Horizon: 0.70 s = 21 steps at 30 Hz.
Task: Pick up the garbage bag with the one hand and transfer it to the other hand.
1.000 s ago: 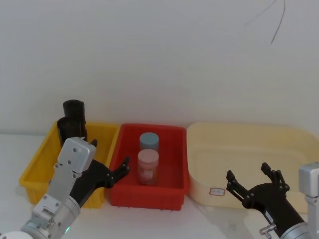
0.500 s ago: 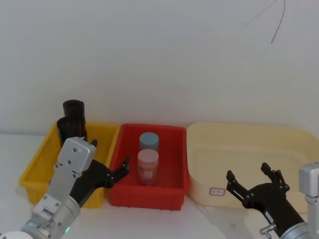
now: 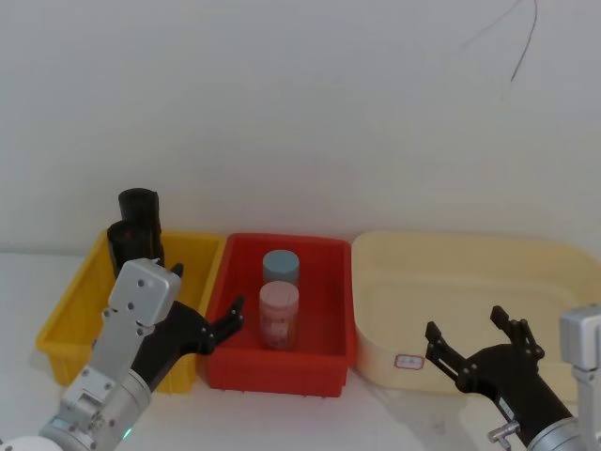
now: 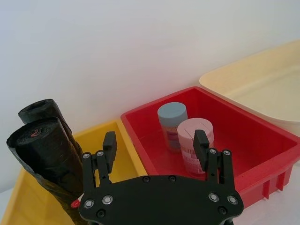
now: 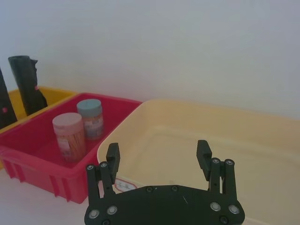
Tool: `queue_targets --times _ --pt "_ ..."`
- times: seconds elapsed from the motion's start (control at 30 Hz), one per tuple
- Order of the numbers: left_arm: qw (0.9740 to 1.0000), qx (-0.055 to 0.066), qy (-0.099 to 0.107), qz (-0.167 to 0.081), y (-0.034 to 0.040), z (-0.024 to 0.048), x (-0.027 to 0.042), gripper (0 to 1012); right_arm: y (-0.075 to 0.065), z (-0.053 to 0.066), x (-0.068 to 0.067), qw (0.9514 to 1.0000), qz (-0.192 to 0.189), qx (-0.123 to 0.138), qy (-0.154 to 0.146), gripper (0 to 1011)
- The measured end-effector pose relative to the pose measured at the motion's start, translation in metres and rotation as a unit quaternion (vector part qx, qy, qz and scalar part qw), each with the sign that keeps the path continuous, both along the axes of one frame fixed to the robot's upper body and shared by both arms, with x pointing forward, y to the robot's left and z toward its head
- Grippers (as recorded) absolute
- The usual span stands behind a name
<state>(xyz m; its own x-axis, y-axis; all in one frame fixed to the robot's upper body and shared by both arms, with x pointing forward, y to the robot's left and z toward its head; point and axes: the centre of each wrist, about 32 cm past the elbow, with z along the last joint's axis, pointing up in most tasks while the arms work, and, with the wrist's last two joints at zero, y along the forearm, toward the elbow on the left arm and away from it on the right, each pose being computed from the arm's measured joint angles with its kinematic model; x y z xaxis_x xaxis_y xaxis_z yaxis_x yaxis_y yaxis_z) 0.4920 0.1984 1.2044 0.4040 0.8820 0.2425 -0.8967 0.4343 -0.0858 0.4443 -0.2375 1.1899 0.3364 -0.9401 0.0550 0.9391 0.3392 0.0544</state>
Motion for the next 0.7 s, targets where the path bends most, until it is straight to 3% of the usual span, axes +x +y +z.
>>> queue_targets --times 0.47,0.7 --pt "1.0 0.0 0.0 0.0 0.0 0.0 0.0 1001 -0.007 0.021 0.021 0.9972 0.056 -0.045 0.021 1001" --pt "1.0 0.0 0.0 0.0 0.0 0.0 0.0 1001 -0.01 0.039 0.041 0.9917 0.104 -0.067 0.032 1001"
